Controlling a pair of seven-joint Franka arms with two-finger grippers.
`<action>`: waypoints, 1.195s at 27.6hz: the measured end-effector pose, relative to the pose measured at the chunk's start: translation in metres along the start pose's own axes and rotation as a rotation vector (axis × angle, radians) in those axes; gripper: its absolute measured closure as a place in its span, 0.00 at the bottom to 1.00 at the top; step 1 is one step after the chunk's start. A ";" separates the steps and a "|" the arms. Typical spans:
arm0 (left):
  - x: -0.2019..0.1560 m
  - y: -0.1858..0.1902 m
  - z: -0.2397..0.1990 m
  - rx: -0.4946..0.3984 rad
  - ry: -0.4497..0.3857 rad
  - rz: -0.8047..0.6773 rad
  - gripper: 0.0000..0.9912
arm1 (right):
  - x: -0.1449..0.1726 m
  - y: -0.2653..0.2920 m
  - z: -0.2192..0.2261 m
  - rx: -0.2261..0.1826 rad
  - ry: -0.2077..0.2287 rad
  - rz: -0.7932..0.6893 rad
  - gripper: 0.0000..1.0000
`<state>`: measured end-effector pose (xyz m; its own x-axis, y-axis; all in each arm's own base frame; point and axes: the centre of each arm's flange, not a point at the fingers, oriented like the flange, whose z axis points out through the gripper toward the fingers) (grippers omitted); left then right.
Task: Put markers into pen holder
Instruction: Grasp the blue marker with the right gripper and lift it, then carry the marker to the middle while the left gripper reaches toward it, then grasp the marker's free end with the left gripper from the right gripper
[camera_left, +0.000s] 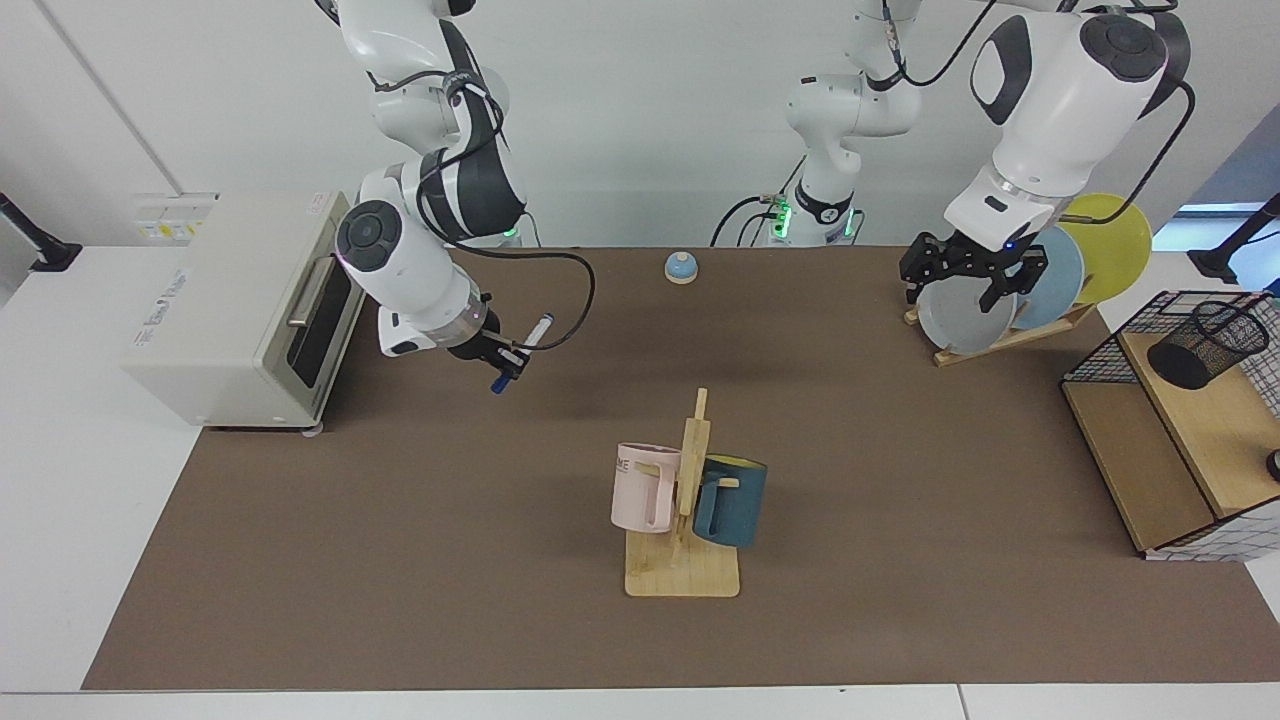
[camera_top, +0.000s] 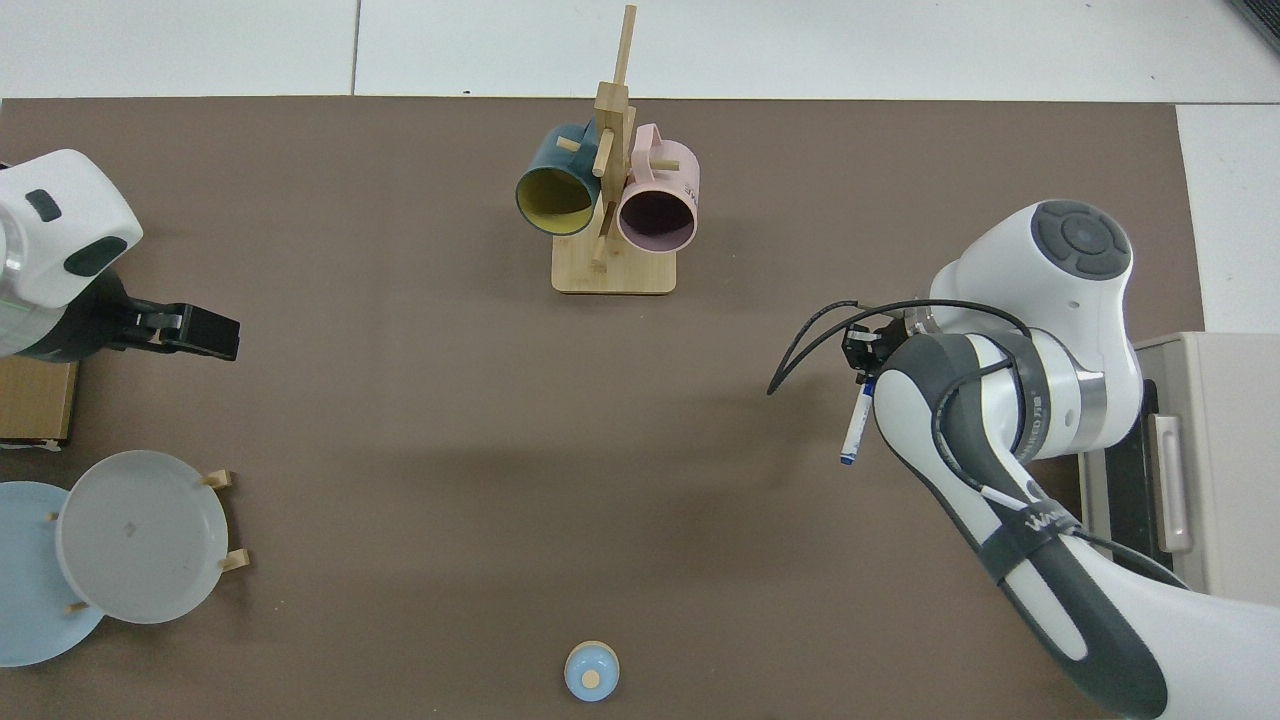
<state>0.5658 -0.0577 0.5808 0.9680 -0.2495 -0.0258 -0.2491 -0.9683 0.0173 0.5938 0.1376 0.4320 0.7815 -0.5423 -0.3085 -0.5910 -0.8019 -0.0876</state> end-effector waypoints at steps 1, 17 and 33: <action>0.000 0.001 0.000 -0.004 -0.002 0.050 0.00 | -0.002 -0.003 -0.006 0.018 -0.016 0.024 0.84; 0.005 0.057 0.002 -0.075 0.027 0.703 0.00 | -0.038 -0.048 -0.045 0.256 -0.268 0.438 0.84; 0.013 0.150 -0.006 -0.023 0.130 1.214 0.00 | -0.147 -0.142 -0.021 0.353 -0.293 0.637 0.84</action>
<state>0.5412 -0.2059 0.5895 0.1023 -0.9875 0.1198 -0.9942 -0.1056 -0.0218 0.5676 0.3257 0.5100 0.2146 -0.7431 -0.6339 -0.9747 -0.2043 -0.0906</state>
